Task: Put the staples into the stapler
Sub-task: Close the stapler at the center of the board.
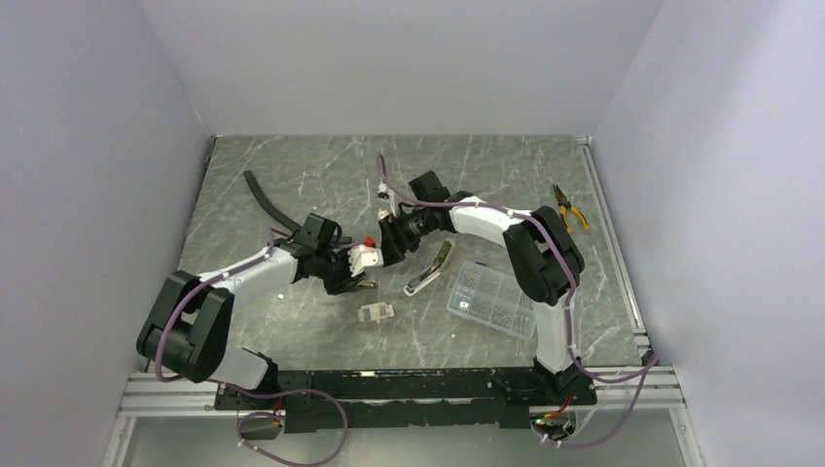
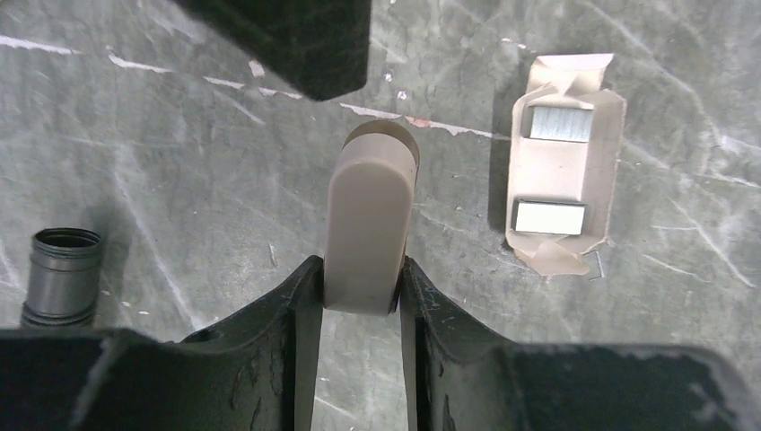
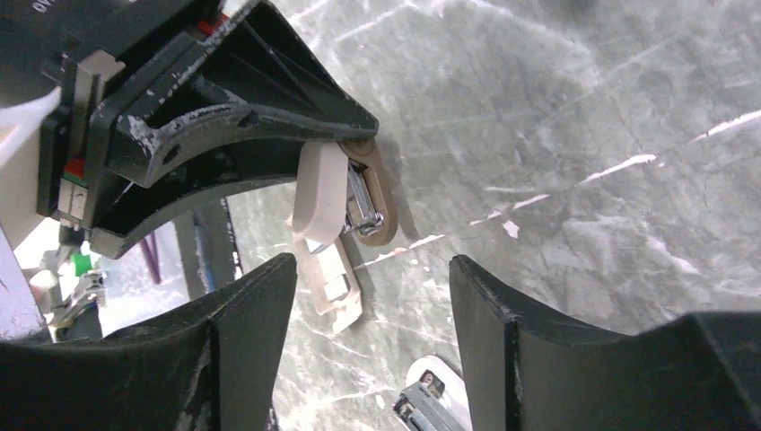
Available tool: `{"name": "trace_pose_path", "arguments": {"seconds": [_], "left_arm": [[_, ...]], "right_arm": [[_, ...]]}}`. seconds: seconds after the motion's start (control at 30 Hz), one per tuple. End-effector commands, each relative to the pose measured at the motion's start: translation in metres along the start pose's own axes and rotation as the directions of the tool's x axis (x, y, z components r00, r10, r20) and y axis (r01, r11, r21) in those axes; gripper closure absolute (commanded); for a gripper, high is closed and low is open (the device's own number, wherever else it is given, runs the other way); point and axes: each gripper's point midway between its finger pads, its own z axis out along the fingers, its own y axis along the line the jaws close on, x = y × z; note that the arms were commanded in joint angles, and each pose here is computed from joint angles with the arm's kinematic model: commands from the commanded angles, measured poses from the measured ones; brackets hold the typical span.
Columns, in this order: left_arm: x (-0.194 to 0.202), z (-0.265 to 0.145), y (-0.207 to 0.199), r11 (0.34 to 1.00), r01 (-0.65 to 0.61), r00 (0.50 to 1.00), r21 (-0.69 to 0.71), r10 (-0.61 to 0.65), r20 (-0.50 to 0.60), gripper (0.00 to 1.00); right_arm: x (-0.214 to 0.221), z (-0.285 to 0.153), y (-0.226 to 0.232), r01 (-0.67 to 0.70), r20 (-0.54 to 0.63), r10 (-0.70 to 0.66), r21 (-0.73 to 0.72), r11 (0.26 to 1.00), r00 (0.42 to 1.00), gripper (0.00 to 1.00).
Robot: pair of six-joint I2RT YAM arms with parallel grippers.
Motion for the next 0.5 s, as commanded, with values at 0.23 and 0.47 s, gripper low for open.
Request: {"name": "trace_pose_path", "arguments": {"seconds": [0.23, 0.47], "left_arm": [[-0.054, -0.025, 0.008, 0.995, -0.099, 0.986, -0.014, 0.100, 0.136, 0.97], [-0.069, -0.027, 0.014, 0.993, -0.109, 0.982, -0.047, 0.115, 0.151, 0.97]], "right_arm": [[-0.022, -0.005, 0.032, 0.036, 0.034, -0.030, -0.186, 0.982, 0.999, 0.20], [-0.010, 0.008, 0.037, -0.014, -0.021, 0.008, -0.258, 0.966, 1.000, 0.17]]}}
